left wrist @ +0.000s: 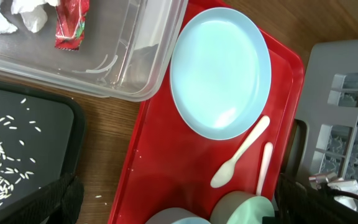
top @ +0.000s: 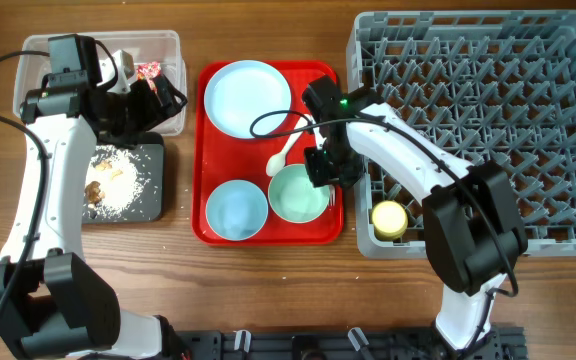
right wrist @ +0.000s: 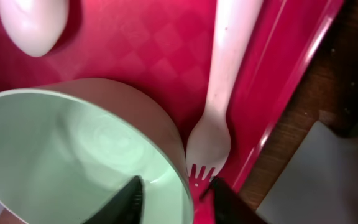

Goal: Sort waste into correct bins and load items into the dishwasher rack
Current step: 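Grasp the mint bowl rim with the right gripper and lift it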

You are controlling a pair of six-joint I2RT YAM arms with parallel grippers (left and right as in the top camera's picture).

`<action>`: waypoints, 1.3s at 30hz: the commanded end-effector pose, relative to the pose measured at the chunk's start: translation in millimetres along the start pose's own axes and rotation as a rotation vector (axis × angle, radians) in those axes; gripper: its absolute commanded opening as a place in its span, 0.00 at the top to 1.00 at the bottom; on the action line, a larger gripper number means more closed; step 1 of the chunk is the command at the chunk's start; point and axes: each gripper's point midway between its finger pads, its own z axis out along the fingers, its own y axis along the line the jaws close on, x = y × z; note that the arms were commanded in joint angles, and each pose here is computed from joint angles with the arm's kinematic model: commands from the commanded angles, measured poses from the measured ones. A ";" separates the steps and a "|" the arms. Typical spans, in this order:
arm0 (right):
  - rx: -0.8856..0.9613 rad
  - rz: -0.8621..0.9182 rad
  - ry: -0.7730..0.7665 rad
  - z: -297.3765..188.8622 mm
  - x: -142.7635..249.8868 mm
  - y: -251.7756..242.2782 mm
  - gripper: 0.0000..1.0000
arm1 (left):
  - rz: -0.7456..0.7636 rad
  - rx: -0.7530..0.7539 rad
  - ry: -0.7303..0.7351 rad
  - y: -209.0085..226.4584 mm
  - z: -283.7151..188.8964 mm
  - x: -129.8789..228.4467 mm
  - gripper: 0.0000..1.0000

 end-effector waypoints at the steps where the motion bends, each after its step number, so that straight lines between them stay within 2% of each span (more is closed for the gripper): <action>1: 0.027 -0.009 0.015 7.2 0.1 -5.3 0.78 | 0.018 -0.001 -0.032 -2.1 -7.4 -7.2 0.00; 4: 0.030 -0.011 0.003 7.4 -2.9 -5.7 0.94 | 0.018 -0.001 -0.032 -2.1 -7.4 -7.2 0.00; 5: 0.031 -0.012 0.000 7.4 -3.5 -5.7 0.96 | 0.018 -0.001 -0.032 -2.1 -7.4 -7.2 0.00; 12: 0.022 -0.014 -0.024 -1.4 -6.7 -2.8 0.96 | 0.018 -0.001 -0.032 -2.1 -7.4 -7.2 0.00; 19: 0.017 -0.012 -0.261 -81.0 -23.9 1.1 0.96 | 0.018 -0.001 -0.032 -2.1 -7.4 -7.2 0.00; 26: 0.076 0.012 -0.410 -129.9 -21.2 -10.2 0.96 | 0.018 -0.001 -0.032 -2.1 -7.4 -7.2 0.00; 29: 0.180 0.097 -0.501 -151.3 -24.5 -32.2 0.96 | 0.018 -0.001 -0.032 -2.1 -7.4 -7.2 0.00; 33: 0.389 0.312 -0.685 -194.0 -26.9 -79.7 0.96 | 0.018 -0.001 -0.032 -2.1 -7.4 -7.2 0.00; 39: 0.624 0.437 -0.909 -242.5 -38.7 -116.4 0.96 | 0.018 -0.001 -0.032 -2.1 -7.4 -7.2 0.00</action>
